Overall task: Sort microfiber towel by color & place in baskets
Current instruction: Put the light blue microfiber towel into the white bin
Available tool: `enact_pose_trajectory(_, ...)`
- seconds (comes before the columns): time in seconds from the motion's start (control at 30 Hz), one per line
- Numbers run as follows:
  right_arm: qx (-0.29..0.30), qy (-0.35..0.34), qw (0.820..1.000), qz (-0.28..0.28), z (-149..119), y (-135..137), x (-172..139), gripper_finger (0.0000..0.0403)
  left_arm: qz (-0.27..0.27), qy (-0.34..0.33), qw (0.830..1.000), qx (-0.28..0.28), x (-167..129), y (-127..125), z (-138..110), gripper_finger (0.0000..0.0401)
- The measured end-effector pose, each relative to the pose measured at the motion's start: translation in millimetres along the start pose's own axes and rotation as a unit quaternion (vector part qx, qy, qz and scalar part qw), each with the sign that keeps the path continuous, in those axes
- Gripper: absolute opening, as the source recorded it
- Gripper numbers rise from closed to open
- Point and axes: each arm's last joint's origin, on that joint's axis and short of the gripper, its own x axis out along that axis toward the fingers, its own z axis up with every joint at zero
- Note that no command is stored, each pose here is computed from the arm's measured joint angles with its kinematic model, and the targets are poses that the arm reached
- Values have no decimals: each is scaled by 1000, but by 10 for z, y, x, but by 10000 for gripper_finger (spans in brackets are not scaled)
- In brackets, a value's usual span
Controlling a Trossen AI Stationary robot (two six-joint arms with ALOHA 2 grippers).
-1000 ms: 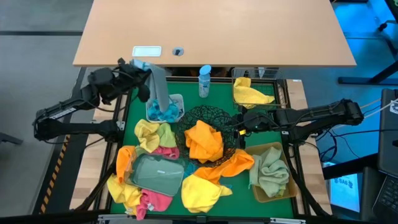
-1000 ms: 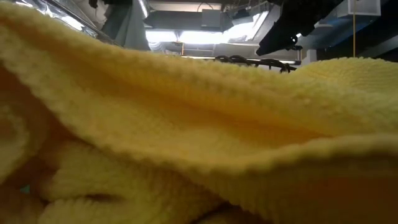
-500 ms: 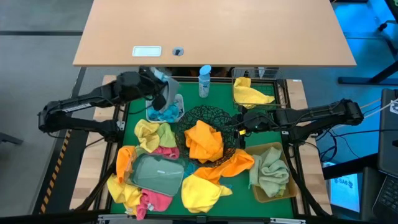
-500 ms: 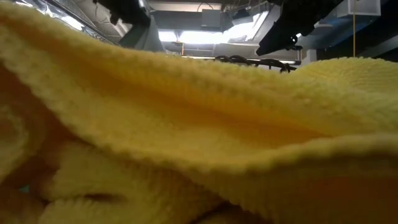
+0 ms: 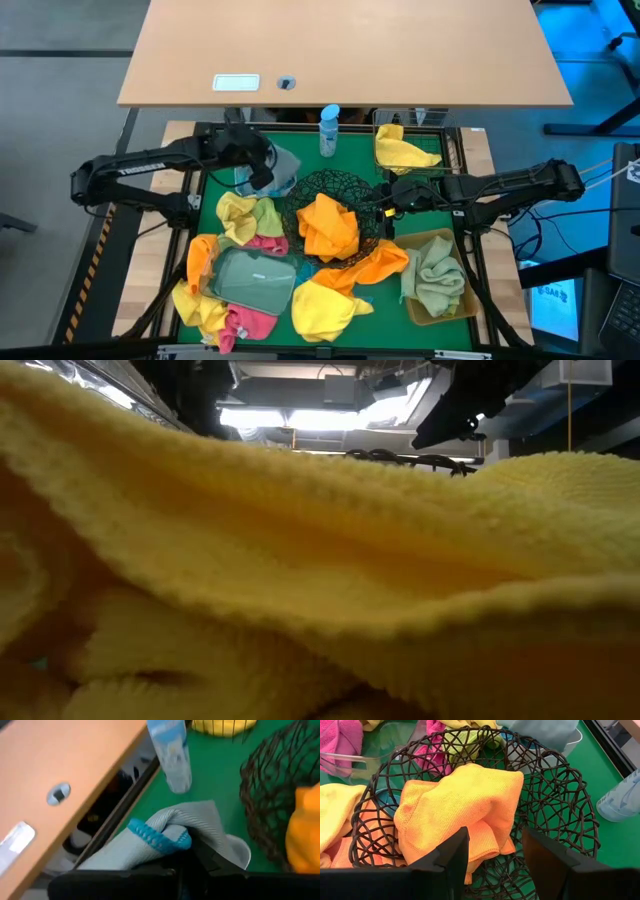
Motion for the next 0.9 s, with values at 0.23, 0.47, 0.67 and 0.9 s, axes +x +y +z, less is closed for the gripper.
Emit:
enact_pose_trajectory(0.23,0,0,1000,0,0,0,0,182,0,86,996,30,319,-109,-98,5)
enact_pose_trajectory(0.47,0,0,1000,0,0,0,0,182,0,184,981,63,591,-202,-258,5)
enact_pose_trajectory(0.67,0,0,1000,0,0,-1,0,182,0,249,965,85,823,-279,-384,5)
enact_pose_trajectory(0.9,0,0,1000,0,0,-2,0,182,-1,314,943,110,1106,-375,-545,5)
